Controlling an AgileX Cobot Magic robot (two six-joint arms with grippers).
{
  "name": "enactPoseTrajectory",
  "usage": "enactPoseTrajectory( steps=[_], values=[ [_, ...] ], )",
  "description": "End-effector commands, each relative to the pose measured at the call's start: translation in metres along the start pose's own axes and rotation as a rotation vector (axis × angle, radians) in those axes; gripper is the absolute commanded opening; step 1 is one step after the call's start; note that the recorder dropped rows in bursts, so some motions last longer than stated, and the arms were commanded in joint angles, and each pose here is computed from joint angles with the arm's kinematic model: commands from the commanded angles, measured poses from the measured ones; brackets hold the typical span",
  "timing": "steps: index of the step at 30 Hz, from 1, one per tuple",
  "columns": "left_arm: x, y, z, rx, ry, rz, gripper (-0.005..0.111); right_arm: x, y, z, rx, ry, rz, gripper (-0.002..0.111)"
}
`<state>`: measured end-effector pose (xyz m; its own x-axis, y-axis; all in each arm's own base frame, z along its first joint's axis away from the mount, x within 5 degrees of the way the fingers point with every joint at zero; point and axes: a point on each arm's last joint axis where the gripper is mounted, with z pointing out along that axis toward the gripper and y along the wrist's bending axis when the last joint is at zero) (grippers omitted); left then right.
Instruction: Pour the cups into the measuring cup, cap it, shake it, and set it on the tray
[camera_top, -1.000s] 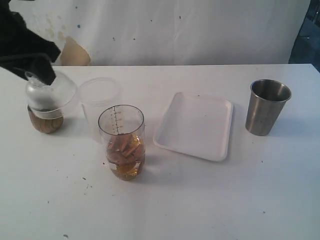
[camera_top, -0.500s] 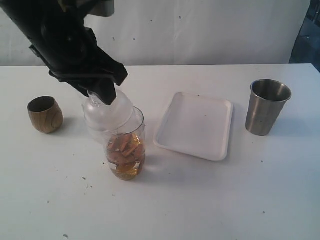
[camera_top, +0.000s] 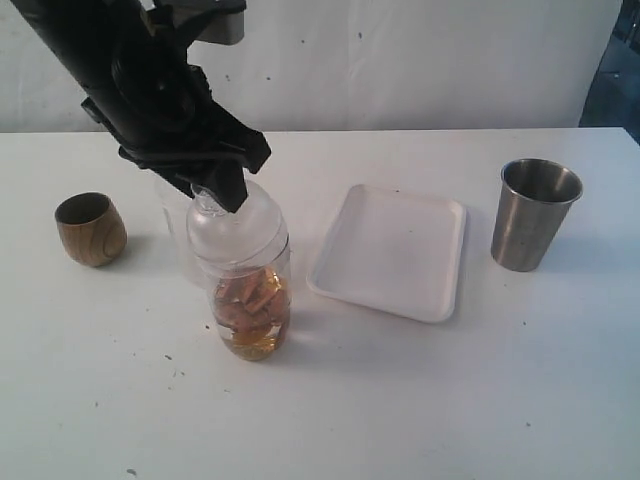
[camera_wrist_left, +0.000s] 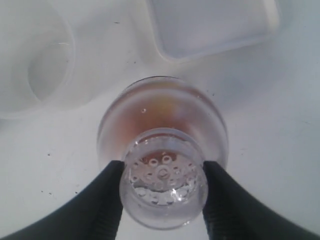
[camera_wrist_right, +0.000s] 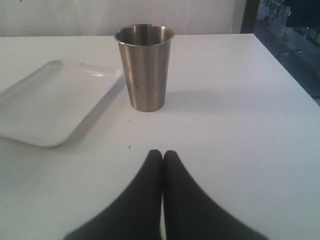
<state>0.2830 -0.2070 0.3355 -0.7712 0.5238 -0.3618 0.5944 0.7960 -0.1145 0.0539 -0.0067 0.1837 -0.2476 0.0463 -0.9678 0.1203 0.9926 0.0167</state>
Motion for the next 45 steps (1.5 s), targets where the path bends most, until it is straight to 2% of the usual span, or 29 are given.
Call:
enactPoseTrajectory(
  steps=[1,7,11,13,17,19,22,28,29,30,32,33,34,36,38,42,45],
  values=[
    [-0.005,-0.008,0.005,0.069,-0.02,0.019,0.0,0.001,0.0,0.0,-0.004,-0.003,-0.011,0.0],
    [-0.008,-0.004,0.023,0.056,0.025,0.035,0.0,0.001,0.0,0.0,-0.004,-0.003,-0.007,0.0],
    [-0.011,-0.003,0.024,0.05,-0.009,0.041,0.003,0.001,0.0,0.0,-0.004,-0.003,-0.004,0.0],
    [-0.013,-0.003,0.024,0.047,-0.022,0.042,0.014,0.001,0.0,0.0,-0.004,-0.003,-0.004,0.0],
    [-0.015,-0.003,0.023,0.043,-0.052,0.042,0.048,0.001,0.0,0.0,-0.004,-0.003,-0.004,0.0],
    [-0.016,-0.003,0.023,0.042,-0.062,0.042,0.062,0.001,0.0,0.0,-0.004,-0.003,-0.004,0.0],
    [-0.017,-0.004,0.019,0.043,-0.064,0.044,0.069,0.001,0.0,0.0,-0.004,-0.003,-0.004,0.0],
    [-0.033,-0.006,-0.007,0.037,-0.156,0.062,0.068,0.001,0.0,0.0,-0.004,-0.003,-0.004,0.0],
    [-0.035,-0.007,-0.012,0.037,-0.168,0.064,0.063,0.001,0.0,0.0,-0.004,-0.003,-0.004,0.0],
    [-0.035,-0.007,-0.014,0.039,-0.164,0.06,0.057,0.001,0.0,0.0,-0.004,-0.003,-0.004,0.0],
    [-0.033,-0.011,-0.017,0.077,-0.14,0.048,0.018,0.001,0.0,0.0,-0.004,-0.003,-0.004,0.0],
    [-0.032,-0.016,-0.017,0.126,-0.127,0.058,0.005,0.001,0.0,0.0,-0.004,-0.003,-0.004,0.0],
    [-0.03,-0.021,-0.016,0.174,-0.118,0.092,0.0,0.001,0.0,0.0,-0.004,-0.003,-0.004,0.0],
    [-0.03,-0.028,-0.011,0.186,-0.129,0.121,0.0,0.001,0.0,0.0,-0.004,-0.003,-0.004,0.0],
    [-0.028,-0.028,-0.004,0.125,-0.129,0.15,0.0,0.001,0.0,0.0,-0.004,-0.003,-0.004,0.0],
    [-0.026,-0.021,0.001,0.033,-0.102,0.139,0.0,0.001,0.0,0.0,-0.004,-0.003,-0.007,0.0],
    [-0.028,-0.019,0.0,0.014,-0.125,0.139,0.0,0.001,0.0,0.0,-0.004,-0.003,-0.007,0.0]
  ],
)
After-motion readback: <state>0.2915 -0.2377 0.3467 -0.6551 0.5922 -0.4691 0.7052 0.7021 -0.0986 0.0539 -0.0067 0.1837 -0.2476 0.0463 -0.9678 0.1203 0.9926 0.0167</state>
